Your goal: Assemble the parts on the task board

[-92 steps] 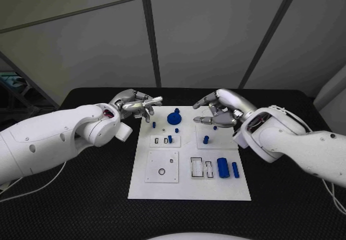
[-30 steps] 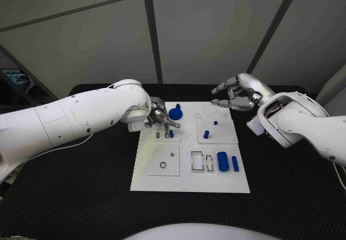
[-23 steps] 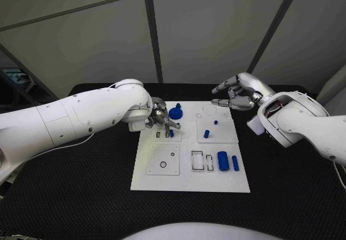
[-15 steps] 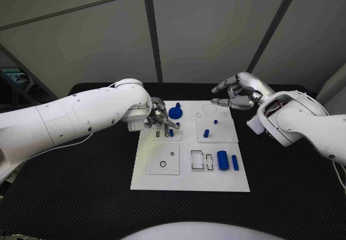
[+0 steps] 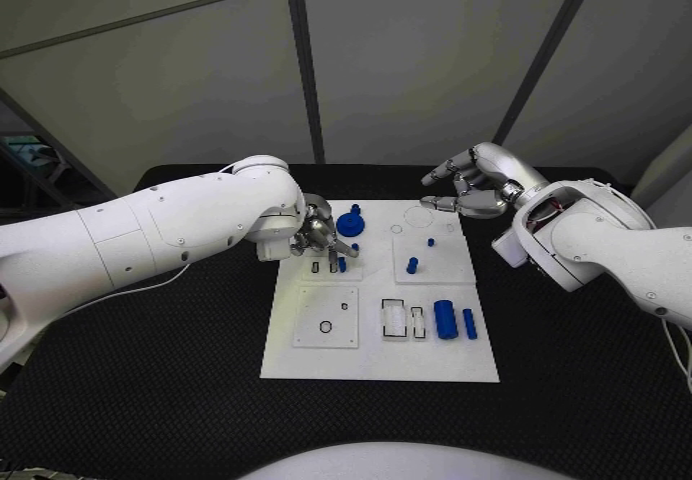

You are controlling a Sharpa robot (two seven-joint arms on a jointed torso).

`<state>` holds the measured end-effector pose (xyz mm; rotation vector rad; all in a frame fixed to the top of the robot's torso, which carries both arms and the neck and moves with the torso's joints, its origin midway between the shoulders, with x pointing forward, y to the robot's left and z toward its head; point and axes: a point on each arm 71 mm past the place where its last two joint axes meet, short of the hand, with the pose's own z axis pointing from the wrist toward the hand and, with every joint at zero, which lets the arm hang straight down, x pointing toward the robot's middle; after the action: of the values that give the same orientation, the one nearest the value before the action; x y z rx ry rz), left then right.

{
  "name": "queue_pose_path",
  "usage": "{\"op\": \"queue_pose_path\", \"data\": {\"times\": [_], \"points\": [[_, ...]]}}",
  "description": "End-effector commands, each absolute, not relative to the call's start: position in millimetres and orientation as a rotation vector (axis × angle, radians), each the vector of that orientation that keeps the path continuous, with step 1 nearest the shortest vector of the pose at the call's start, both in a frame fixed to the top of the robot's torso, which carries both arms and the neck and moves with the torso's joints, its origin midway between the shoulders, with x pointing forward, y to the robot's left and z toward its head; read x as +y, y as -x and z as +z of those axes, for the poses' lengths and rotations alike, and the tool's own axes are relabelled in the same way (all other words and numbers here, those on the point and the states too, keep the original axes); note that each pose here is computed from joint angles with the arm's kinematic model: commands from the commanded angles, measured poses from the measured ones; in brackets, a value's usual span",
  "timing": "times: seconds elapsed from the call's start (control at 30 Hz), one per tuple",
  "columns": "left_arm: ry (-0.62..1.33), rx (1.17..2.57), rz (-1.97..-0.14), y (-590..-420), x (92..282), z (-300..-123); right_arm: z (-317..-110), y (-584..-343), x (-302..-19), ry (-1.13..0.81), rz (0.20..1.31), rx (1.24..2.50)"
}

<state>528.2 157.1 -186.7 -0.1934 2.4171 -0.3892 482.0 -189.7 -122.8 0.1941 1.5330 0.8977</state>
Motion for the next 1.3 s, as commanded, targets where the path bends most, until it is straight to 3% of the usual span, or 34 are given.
{"op": "queue_pose_path", "data": {"times": [0.03, 1.3], "points": [[0.175, 2.431, -0.370, -528.0, 156.2, -187.0, -121.9, -482.0, -188.7, -0.185, 0.899, 1.536], [0.135, 2.455, -0.363, -528.1, 149.5, -190.2, -122.9, -482.4, -186.3, -0.180, 0.902, 1.548]]}}
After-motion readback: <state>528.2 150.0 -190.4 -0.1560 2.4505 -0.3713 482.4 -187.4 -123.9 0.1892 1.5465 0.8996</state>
